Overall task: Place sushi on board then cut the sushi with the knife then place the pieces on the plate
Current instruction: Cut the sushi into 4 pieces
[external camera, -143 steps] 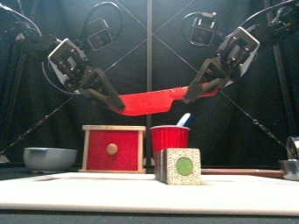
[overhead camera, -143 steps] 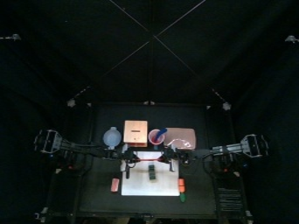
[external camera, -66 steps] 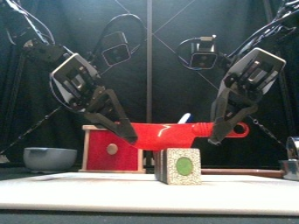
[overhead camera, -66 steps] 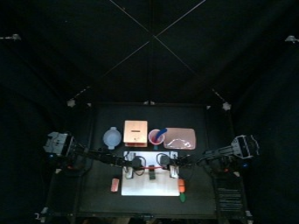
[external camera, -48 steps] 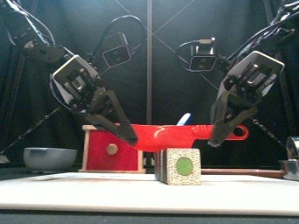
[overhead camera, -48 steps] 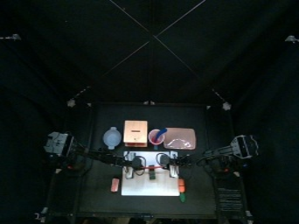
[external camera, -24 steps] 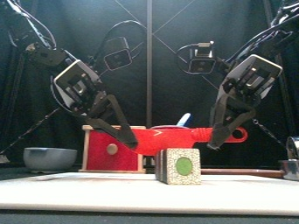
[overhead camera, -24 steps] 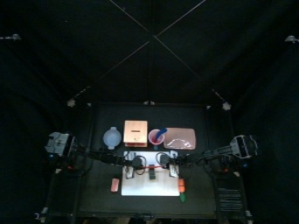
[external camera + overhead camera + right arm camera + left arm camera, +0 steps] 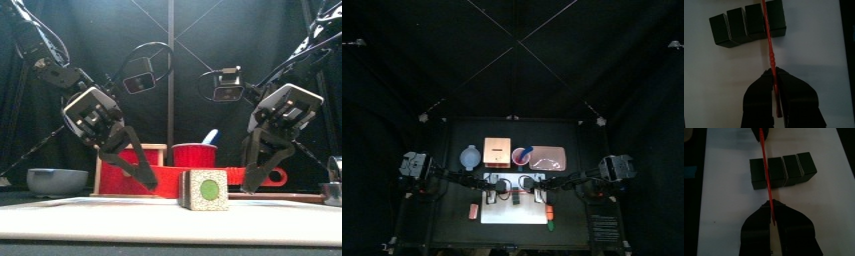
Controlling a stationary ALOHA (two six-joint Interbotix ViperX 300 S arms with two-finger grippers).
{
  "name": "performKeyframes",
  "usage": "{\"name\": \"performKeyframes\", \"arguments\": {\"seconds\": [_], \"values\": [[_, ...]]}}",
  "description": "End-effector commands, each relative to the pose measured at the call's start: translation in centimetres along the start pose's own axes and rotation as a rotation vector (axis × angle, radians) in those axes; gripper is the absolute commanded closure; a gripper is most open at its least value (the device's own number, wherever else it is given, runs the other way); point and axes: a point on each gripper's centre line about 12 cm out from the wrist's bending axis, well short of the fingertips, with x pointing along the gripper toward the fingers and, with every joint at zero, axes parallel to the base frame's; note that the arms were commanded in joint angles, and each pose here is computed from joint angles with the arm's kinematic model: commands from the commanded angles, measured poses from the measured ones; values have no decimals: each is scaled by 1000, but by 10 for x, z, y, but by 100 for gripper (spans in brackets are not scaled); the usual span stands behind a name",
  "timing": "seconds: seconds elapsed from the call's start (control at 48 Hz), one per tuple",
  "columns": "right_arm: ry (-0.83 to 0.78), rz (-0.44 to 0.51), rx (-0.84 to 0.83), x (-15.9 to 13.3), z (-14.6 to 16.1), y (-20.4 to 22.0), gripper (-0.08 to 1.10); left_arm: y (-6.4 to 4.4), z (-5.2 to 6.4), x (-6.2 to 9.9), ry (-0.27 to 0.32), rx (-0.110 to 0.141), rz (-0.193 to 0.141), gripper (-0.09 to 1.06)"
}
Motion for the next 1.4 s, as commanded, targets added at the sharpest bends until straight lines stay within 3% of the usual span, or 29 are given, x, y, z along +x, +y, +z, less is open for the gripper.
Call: {"name": "performKeyframes", "arguments": {"seconds": [0.021, 0.188, 0.333, 0.604, 0.771, 0.875, 1.021, 1.125, 1.396], "values": [[-2, -13, 27, -3, 3, -7, 72, 2, 5, 0, 9, -1, 4, 53], [3, -31, 43, -3, 3, -16, 72, 14, 2, 1, 37, -20, 26, 53], [-1, -45, 55, -6, 7, -23, 72, 23, 3, 0, 32, -23, 43, 53], [-20, -48, 44, -17, 17, -22, 72, 25, 15, -7, -2, 7, 42, 53], [-67, -36, 48, -33, 30, -17, 72, 20, 31, -22, -50, 16, 33, 53], [-89, -11, 40, -41, 34, -6, 72, 3, 40, -31, -83, 44, 0, 53], [-101, 16, 36, -45, 35, 5, 72, -18, 41, -33, -90, 78, -43, 53], [-95, 31, 30, -43, 33, 12, 72, -26, 38, -31, -80, 88, -60, 53], [-81, 51, 33, -41, 29, 21, 72, -31, 35, -28, -70, 57, -67, 53]]}}
